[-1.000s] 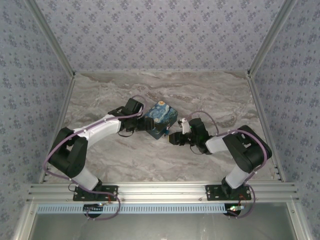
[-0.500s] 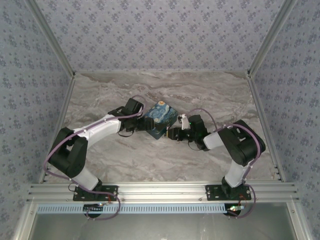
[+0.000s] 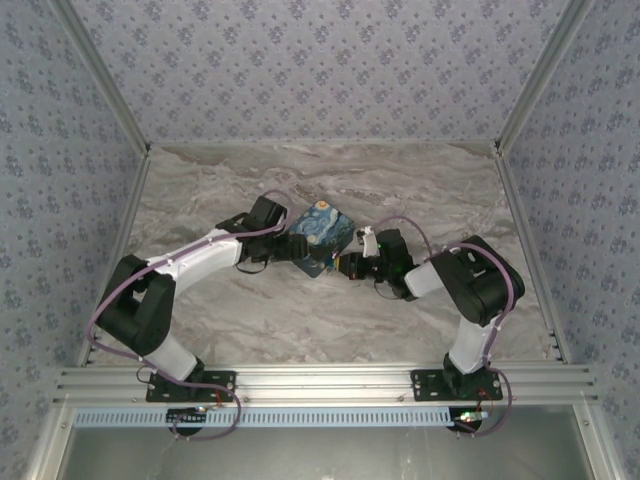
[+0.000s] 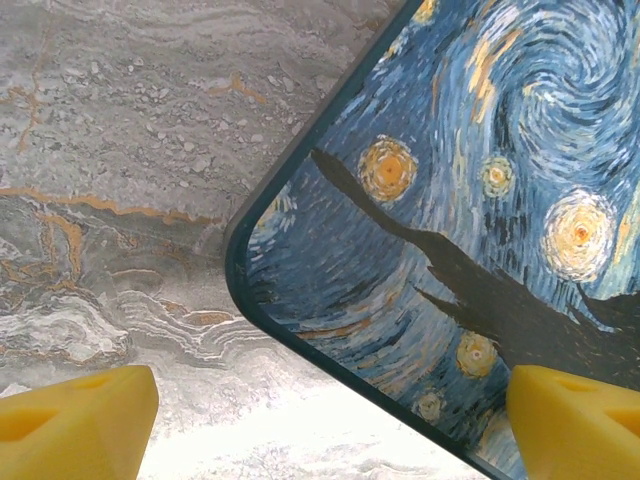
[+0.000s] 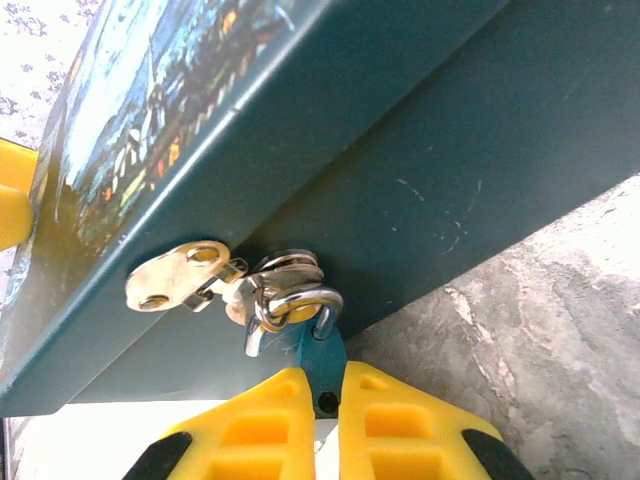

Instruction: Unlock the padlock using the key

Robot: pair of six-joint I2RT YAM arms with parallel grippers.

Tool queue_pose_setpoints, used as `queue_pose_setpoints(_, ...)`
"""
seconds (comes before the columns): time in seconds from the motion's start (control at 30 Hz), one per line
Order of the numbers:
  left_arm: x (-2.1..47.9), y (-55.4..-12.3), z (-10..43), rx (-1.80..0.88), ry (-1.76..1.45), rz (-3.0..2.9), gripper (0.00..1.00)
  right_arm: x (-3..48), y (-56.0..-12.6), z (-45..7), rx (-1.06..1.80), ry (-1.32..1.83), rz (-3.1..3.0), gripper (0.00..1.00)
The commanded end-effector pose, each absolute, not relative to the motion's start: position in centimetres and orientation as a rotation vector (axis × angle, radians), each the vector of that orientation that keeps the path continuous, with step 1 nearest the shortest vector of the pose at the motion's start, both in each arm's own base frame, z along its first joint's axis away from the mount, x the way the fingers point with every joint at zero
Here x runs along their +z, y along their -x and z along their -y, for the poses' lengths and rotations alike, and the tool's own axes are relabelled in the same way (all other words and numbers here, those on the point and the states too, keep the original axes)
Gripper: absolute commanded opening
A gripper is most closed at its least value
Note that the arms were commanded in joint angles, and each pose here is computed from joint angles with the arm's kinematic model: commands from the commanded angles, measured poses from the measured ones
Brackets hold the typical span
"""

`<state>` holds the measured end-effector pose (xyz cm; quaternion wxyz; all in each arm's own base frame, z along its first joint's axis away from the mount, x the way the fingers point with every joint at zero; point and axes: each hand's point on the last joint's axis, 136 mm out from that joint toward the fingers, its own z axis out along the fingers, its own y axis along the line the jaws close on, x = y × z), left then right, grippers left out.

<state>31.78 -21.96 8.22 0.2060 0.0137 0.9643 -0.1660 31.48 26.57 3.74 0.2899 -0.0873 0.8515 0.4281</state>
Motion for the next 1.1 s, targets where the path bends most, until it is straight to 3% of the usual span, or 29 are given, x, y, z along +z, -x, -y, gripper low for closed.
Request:
queue_pose_setpoints(0.0,7.6,-31.0,20.8,-0.389,-0.027,-2.708,0.9,2.7,-31.7,-25.6,1.1,0.176,-2.291,0.09)
queue_pose_setpoints(0.67,7.1,-30.9,20.3,-0.361,-0.018,-2.715,0.9,6.0,-33.8,-23.1,1.099,0.0,-2.197,0.07)
queue_pose_setpoints(1.07,7.3,-32.0,18.3,-0.336,0.042,-2.709,0.91,5.8,-30.0,-20.2,0.932,0.059,-2.35,0.07)
